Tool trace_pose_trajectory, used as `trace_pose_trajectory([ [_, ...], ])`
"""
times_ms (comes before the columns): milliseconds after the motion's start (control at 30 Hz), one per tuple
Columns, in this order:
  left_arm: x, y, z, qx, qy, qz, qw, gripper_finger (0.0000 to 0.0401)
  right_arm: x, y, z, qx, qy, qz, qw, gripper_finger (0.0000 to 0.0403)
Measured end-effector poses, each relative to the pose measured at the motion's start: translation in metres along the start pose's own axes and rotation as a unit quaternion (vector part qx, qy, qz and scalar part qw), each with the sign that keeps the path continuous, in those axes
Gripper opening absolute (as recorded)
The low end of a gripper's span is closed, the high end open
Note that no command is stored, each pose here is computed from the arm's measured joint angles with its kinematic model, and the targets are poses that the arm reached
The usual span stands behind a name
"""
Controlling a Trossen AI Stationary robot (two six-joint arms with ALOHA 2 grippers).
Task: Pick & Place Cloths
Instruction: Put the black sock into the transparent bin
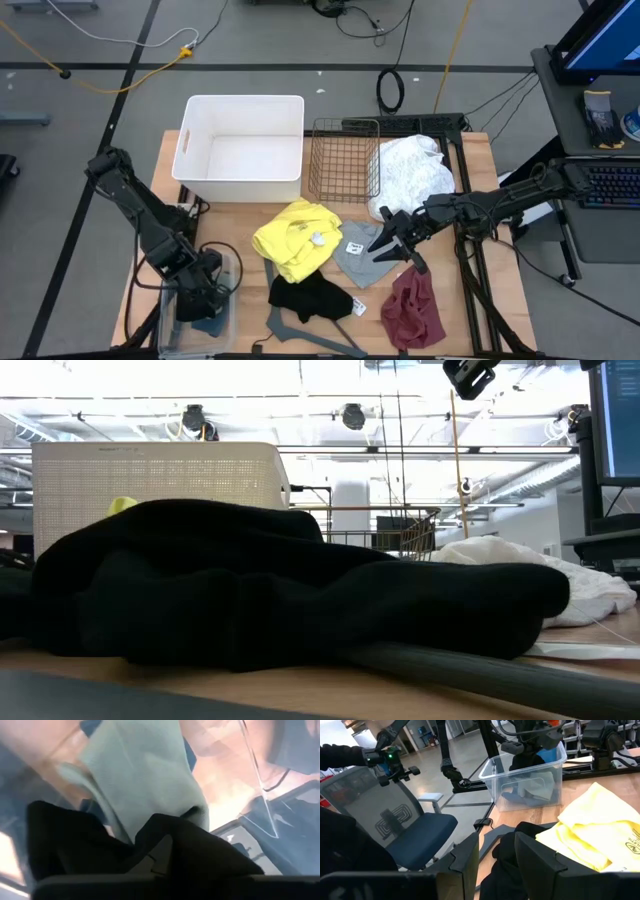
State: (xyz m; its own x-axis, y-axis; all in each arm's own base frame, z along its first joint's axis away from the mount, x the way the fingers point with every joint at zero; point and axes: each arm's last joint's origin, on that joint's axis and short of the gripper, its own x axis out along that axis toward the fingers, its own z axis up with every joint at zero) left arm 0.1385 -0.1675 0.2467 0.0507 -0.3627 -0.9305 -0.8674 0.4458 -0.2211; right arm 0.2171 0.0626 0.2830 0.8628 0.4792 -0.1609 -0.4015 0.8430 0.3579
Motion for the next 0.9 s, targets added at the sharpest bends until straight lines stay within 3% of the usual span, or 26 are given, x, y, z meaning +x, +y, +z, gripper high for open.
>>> trace_pose_trajectory([
  [300, 0.001, -0.002, 0.000, 0.002, -0.002, -0.014, 1.000, 0.0143, 0.000, 0.000, 0.000, 0.000, 0.000, 0.000, 1.000, 0.0118],
  [500, -0.006, -0.009, -0.006, 0.015, 0.053, -0.062, 0.997, 0.0195, 0.000, 0.000, 0.000, 0.000, 0.000, 0.000, 1.000, 0.0118],
  [667, -0.018, -0.007, -0.008, -0.005, 0.072, -0.096, 0.993, 0.0201, 0.000, 0.000, 0.000, 0.000, 0.000, 0.000, 1.000, 0.0118],
  [900, -0.035, -0.002, -0.011, -0.025, 0.102, -0.140, 0.985, 0.0173, 0.000, 0.000, 0.000, 0.001, 0.000, 0.002, 1.000, 0.0118],
])
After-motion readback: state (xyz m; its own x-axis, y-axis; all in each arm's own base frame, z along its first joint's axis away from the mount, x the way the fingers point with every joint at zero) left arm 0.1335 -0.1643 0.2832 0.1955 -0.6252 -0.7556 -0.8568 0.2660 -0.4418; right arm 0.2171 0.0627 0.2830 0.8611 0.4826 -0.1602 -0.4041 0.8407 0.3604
